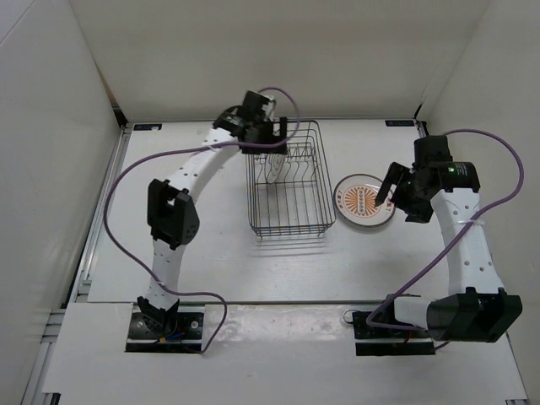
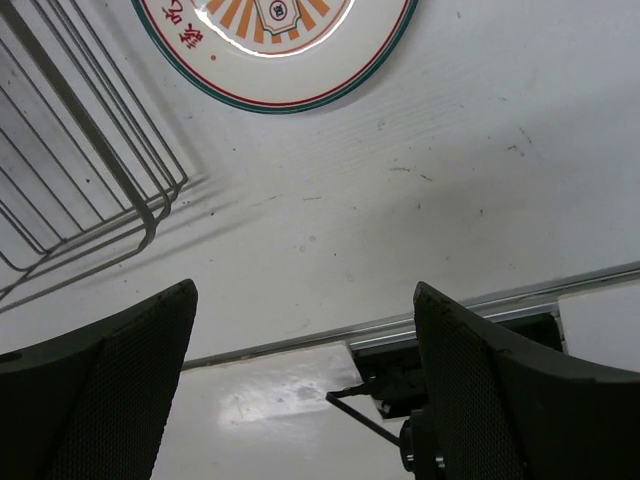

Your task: Unload the plates from the dish rack

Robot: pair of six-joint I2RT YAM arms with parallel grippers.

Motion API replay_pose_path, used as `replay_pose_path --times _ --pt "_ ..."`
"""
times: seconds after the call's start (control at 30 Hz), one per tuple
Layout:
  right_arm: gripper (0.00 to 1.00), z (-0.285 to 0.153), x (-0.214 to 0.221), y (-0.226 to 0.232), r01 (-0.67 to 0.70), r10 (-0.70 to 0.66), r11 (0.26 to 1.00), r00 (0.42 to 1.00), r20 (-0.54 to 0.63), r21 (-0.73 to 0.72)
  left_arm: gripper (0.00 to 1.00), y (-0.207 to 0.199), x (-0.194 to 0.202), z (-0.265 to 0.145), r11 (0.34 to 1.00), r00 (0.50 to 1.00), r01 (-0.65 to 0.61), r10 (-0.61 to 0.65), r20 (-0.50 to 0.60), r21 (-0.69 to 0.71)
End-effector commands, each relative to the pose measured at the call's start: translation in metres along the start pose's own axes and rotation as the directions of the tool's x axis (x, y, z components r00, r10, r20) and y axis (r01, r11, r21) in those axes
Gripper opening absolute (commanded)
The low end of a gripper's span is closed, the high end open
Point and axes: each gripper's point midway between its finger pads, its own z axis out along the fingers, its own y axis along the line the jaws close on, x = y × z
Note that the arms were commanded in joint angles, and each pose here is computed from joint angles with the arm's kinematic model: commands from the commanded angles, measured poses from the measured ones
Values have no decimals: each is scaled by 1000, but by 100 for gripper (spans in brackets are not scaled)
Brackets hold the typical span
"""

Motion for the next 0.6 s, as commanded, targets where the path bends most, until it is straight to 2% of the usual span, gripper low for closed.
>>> replay_pose_path --times 0.0,0.17,0.37,0.43,0.53,0.57 --pt "90 -14 -14 3 104 -105 994 990 99 12 100 -28 -26 3 996 993 -61 54 107 64" --pt "90 -15 -7 4 184 -185 983 977 110 21 100 -47 -33 36 992 989 -30 12 145 122" --pt "90 -16 -6 -1 171 -176 984 977 121 46 98 -45 -19 60 992 993 -49 36 111 115" --pt "90 -15 -5 0 176 -180 983 977 115 43 91 -44 -13 66 992 995 -48 37 97 119" --pt "90 -13 -5 2 181 -184 983 977 109 40 67 -47 -14 68 987 995 -34 19 98 154" --pt "90 -12 -6 3 184 -187 982 976 109 41 62 -48 -14 68 987 995 -35 19 98 158"
